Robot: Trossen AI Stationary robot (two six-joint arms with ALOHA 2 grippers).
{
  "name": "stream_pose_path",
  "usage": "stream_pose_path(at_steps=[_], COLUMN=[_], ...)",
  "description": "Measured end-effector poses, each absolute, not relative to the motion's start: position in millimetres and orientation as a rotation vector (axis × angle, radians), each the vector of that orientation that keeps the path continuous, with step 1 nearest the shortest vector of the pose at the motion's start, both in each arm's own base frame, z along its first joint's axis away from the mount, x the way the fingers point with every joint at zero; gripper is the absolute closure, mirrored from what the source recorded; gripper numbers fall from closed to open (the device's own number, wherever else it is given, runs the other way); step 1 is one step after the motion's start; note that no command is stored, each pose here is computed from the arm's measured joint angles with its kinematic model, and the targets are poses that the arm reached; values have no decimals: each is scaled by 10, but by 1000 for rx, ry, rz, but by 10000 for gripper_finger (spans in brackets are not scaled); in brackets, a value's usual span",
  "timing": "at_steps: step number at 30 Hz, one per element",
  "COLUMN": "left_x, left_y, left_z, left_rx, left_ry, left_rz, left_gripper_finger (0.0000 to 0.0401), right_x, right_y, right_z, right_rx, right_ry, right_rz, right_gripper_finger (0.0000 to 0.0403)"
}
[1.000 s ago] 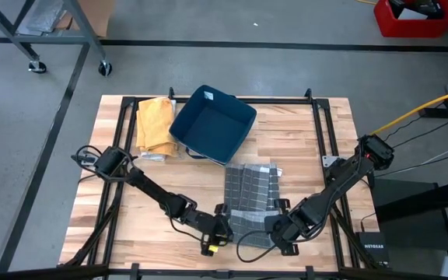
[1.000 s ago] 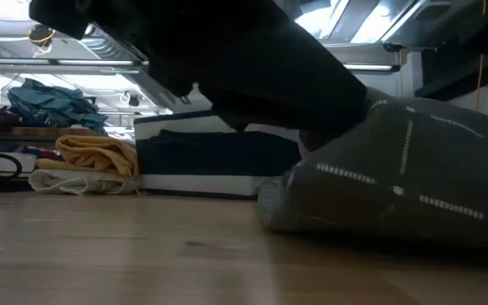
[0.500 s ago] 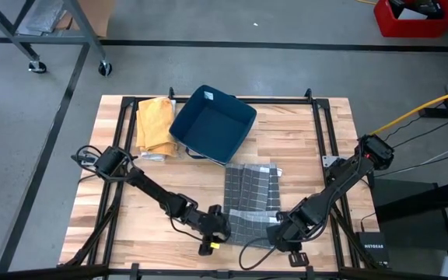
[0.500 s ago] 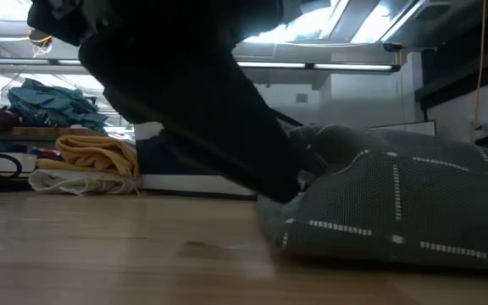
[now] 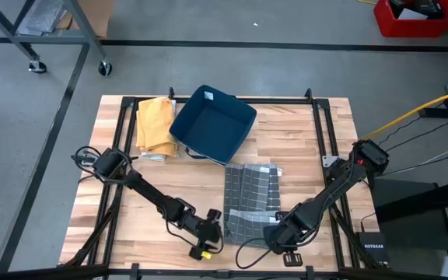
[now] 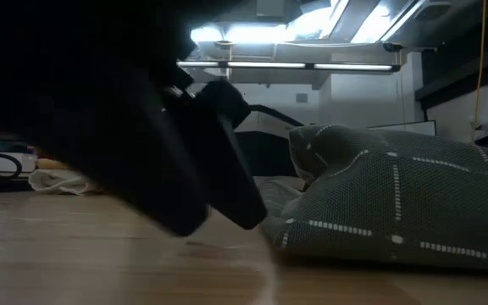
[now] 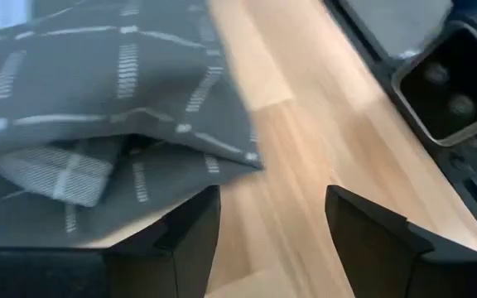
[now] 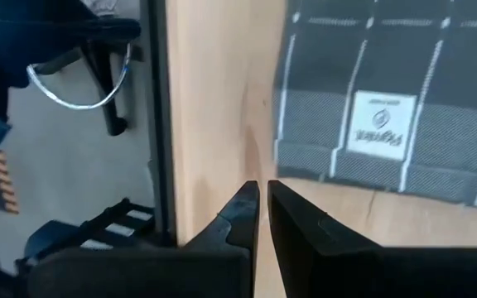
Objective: Fold towel
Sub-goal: Fold the gray patterned towel
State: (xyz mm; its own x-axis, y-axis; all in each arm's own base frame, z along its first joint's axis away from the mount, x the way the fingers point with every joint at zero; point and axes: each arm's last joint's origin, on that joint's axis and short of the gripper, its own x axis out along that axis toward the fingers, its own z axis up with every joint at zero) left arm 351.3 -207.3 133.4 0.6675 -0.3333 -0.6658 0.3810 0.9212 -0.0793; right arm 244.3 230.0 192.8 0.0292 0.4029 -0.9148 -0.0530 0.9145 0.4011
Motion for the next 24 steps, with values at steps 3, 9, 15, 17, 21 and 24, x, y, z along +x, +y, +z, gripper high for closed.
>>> stream_pose_path(at_steps=[3,9,15,17,21,24], left_x=[3487,3479,3484,3484,3485,3491], left_y=[-2103,-2114,-2106,-2105,-2102,-2095], left_z=[1330,1329,1328,1328,1328,1331], left_rx=[100,77,70,87,115,187], left_ry=[740,746,748,745,737,717], left_rz=[-418,-406,-399,-404,-401,-397], left_gripper_finger=[195,199,199,199,199,199], right_x=[2468,2500,2468,2455,2450,2452], right_y=[2290,2319,2256,2245,2244,2245], right_z=[1924,1942,1931,1926,1925,1926], right_rx=[288,324,368,363,361,363], right_ry=[1490,1468,1586,1602,1606,1605], right_rz=[350,399,419,407,404,406], right_gripper_finger=[368,368,351,329,267,224])
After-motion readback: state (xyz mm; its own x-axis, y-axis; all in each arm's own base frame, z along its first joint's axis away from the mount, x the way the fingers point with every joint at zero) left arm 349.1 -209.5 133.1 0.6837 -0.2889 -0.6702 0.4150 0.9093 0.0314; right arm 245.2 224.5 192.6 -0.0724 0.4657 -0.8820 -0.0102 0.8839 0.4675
